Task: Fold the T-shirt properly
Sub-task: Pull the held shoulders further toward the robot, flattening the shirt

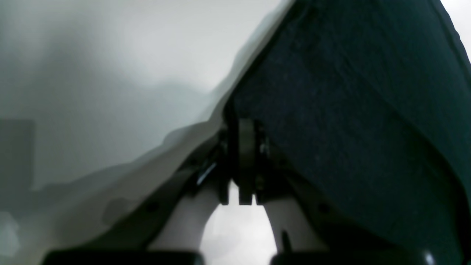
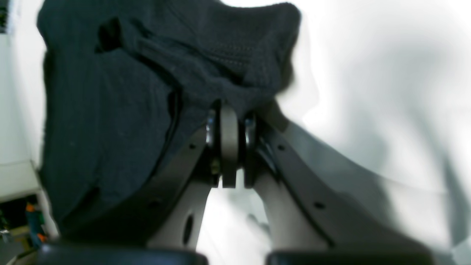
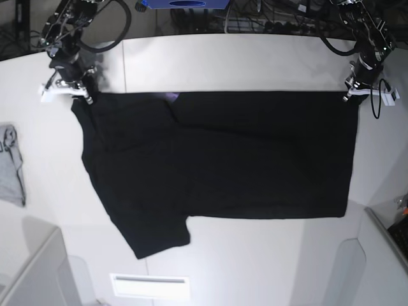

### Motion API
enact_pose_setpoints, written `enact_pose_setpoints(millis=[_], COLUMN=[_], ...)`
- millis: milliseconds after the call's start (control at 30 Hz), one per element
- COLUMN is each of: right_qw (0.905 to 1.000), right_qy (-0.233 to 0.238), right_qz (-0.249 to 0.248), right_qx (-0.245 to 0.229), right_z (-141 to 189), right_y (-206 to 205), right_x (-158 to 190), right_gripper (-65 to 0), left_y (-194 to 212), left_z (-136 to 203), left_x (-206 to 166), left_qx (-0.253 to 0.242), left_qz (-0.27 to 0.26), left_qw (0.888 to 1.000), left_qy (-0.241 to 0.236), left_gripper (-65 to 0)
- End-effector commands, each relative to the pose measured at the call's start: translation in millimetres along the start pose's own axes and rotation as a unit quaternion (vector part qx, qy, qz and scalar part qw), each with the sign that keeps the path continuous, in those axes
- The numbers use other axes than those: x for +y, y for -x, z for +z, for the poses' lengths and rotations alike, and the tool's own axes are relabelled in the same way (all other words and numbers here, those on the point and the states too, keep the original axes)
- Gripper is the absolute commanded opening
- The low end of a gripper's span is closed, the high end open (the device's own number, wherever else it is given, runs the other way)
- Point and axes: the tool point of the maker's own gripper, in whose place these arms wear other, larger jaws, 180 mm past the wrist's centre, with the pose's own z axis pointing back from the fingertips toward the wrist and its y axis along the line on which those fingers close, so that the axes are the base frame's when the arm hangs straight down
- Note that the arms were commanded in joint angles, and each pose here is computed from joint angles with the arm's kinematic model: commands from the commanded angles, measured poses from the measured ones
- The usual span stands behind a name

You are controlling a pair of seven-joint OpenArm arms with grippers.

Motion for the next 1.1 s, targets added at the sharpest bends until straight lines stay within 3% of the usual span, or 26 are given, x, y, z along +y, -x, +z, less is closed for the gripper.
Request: enact_pose_setpoints(millis=[0, 467, 667, 1067], right_qw=[0.9998, 0.9988, 0.9999, 0.9993], right_qy=[0.000, 0.025, 0.009, 0.032], right_qz=[0.012, 0.040, -0.005, -0.004], right_qx=[-0.015, -0.013, 0.002, 0.019], right_z=[7.2, 42.0, 55.4, 70.2], right_y=[-9.8, 0.9, 19.4, 30.6], right_x=[1.7, -13.6, -19.8, -40.3], right_gripper=[-65.0, -65.0, -65.0, -65.0], left_y=[-2.0, 3.2, 12.1, 26.2], left_z=[6.2, 44.1, 50.4, 61.8], left_x=[10.1, 23.4, 33.1, 49.1], left_qx=[0.004, 0.008, 0.021, 0.042], left_qz=[-0.011, -0.067, -0.071, -0.077], left_qw=[1.000, 0.997, 0.996, 0.994], left_qy=[-0.017, -0.036, -0.047, -0.064], left_gripper=[-65.0, -65.0, -65.0, -65.0])
